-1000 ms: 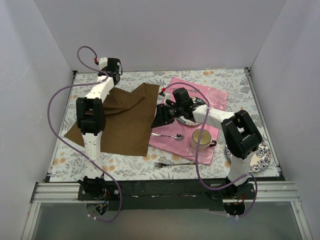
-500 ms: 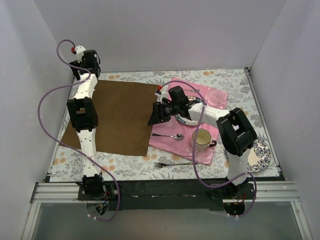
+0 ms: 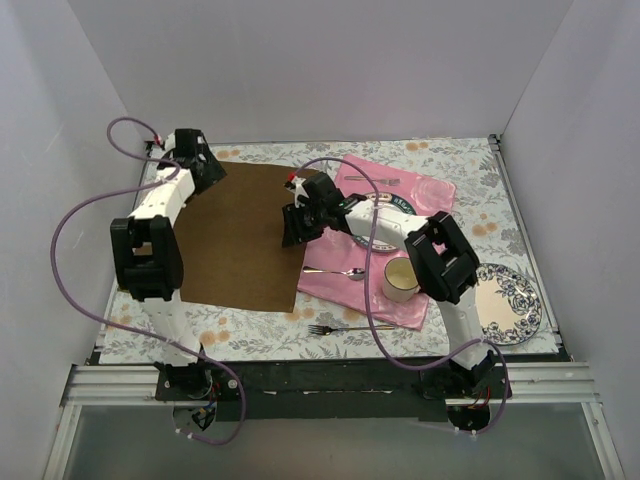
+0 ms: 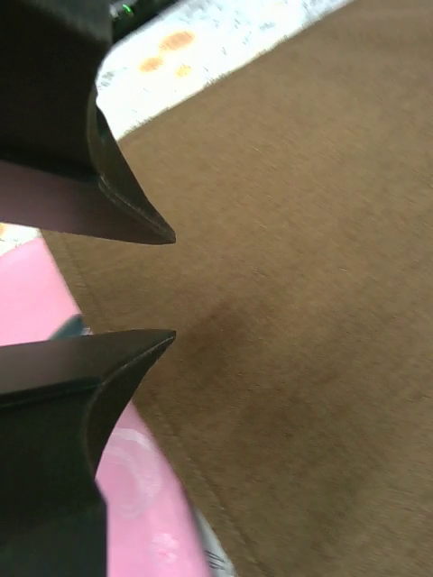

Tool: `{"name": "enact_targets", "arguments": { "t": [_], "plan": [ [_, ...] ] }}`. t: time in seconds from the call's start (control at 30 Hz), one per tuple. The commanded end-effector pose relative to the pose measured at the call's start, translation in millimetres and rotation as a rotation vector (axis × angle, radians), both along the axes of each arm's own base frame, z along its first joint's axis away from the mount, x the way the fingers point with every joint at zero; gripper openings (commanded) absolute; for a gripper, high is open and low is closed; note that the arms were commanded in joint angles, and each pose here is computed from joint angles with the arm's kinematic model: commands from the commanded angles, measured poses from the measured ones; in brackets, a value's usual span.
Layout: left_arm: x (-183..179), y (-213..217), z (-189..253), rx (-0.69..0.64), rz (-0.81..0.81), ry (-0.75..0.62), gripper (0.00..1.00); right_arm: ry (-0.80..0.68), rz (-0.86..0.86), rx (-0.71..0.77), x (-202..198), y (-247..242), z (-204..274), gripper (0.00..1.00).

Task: Fold the napkin, place the utensils inside, and roll it up
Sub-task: Flatten the napkin out

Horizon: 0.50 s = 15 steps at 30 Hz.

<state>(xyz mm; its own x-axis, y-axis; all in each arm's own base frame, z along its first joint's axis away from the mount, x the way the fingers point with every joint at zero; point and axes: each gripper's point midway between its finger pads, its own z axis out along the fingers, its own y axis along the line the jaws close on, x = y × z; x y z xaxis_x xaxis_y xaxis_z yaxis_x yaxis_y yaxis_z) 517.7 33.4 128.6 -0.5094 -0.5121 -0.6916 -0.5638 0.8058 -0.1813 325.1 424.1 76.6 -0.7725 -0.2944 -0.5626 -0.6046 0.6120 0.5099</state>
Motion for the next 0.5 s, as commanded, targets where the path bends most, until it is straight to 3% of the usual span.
{"name": "enact_targets", "arguments": {
  "t": [0.0,0.17,0.47],
  "plan": [
    [-53.2,-45.9,-0.2,-0.269,-0.077,-0.005,0.84,-0.126,-0.077,-0.093,28.0,9.0,7.1,0.49],
    [-80.8,-85.5,3.4,-0.361,-0.174,-0.017,0.84,-0.133,-0.092,-0.124,38.3,17.2,-6.1,0.47],
    [-102.1,-79.0,-21.0,-0.344,-0.128,0.033,0.86,-0.110,-0.091,-0.133,40.7,25.3,-31.3,0.45]
  ]
}}
